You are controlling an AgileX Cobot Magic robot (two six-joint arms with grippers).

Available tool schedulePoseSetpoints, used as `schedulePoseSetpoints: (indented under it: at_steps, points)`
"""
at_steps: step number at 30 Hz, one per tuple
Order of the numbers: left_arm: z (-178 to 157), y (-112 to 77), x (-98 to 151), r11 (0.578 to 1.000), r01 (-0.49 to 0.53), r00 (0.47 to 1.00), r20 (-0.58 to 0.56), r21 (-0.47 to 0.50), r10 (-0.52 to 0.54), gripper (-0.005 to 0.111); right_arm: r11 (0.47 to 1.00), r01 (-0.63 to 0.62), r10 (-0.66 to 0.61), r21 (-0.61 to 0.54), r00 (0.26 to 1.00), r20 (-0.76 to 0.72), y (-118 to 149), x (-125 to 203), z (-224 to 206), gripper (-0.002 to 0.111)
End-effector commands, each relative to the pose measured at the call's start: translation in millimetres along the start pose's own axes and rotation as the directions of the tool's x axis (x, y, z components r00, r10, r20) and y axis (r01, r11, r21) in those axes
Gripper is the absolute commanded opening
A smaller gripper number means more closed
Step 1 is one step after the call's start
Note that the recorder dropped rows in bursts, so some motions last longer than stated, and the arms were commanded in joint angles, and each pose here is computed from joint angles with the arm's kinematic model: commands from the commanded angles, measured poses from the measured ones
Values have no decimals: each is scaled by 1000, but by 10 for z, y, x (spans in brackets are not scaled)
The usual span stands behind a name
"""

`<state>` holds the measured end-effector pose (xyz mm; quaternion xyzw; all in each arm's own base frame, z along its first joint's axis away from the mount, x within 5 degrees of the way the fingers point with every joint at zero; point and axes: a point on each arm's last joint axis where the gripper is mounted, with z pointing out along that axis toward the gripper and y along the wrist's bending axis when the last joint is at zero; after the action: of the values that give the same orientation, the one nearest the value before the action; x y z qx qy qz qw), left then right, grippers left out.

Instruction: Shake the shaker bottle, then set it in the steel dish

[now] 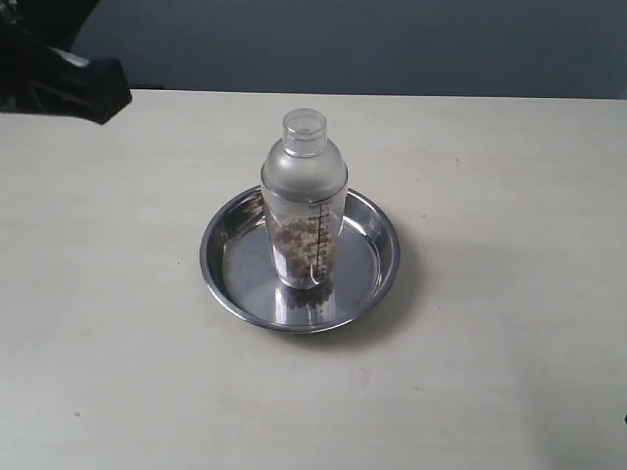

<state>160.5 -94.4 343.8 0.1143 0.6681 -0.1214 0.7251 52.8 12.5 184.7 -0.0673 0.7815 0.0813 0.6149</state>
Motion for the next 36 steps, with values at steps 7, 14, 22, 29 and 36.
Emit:
schedulePoseSetpoints:
  at_steps: [7, 14, 22, 29, 36]
  points:
    - [-276, 284, 479, 990, 77, 991, -98, -117, -89, 0, 1000, 6, -5, -2, 1000, 16, 1, -9, -2, -1]
    - [-677, 464, 416, 990, 64, 995, -63, -124, -72, 0, 1000, 6, -5, -2, 1000, 16, 1, -9, -2, -1]
    - [-1013, 527, 600, 976, 76, 984, -144, -206, -107, 0, 1000, 6, -5, -2, 1000, 16, 1, -9, -2, -1]
    - [-1151, 550, 799, 943, 137, 956, -208, -304, -206, 0, 1000, 6, -5, -2, 1000, 16, 1, -9, -2, -1]
    - [-1357, 539, 962, 895, 148, 958, -165, -421, -236, 0, 1000, 6, -5, -2, 1000, 16, 1, -9, -2, -1]
